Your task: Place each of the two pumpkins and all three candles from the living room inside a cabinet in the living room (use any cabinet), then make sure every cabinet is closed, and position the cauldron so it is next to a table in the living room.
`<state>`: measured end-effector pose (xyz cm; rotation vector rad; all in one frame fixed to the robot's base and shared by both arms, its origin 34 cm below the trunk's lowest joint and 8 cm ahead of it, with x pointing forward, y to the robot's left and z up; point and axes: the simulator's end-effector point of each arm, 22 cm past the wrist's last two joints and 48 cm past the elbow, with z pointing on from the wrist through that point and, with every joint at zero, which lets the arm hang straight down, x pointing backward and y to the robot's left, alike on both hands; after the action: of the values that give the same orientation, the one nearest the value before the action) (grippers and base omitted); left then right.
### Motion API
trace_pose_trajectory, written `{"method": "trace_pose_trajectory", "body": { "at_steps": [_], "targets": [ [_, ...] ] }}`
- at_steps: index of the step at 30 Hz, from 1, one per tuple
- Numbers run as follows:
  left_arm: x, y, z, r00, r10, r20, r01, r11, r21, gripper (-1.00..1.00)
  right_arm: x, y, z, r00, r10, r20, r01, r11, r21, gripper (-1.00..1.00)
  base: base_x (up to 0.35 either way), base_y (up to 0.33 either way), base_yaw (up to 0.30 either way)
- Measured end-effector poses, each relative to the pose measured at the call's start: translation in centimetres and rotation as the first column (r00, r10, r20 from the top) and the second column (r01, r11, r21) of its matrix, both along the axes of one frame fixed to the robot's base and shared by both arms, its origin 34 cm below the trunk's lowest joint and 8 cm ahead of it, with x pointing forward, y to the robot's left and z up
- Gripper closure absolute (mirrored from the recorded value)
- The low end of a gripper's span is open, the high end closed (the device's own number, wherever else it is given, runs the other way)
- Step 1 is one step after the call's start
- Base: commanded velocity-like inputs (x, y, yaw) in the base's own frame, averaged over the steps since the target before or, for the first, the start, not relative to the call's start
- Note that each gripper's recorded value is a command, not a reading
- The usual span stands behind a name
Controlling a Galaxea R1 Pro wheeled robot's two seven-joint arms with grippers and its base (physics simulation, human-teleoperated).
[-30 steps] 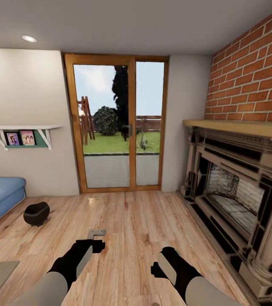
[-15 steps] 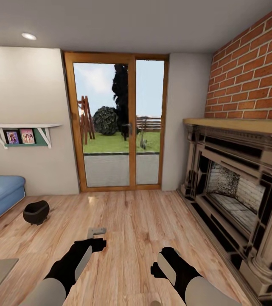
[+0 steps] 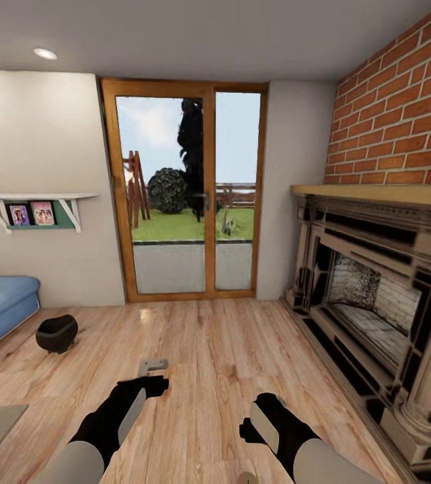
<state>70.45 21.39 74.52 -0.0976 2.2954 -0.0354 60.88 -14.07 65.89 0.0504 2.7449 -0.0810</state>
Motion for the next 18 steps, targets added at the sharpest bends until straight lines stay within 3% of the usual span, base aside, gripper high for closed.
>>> {"method": "trace_pose_trajectory", "body": {
  "at_steps": [8, 18],
  "targets": [
    [-1.0, -0.4, -0.2, 0.999, -0.006, 0.049, 0.006, 1.0, -0.011, -1.0, -0.1, 0.1, -1.4, 1.0, 0.002, 0.0, -0.002, 1.0, 0.0, -1.0, 0.0, 0.0, 0.0],
    [-1.3, -0.5, -1.4, 0.998, -0.007, 0.068, 0.008, 1.0, -0.014, -1.0, -0.3, 0.2, -3.2, 1.0, 0.005, 0.001, -0.005, 1.0, 0.0, -1.0, 0.0, 0.0, 0.0]
  ]
}}
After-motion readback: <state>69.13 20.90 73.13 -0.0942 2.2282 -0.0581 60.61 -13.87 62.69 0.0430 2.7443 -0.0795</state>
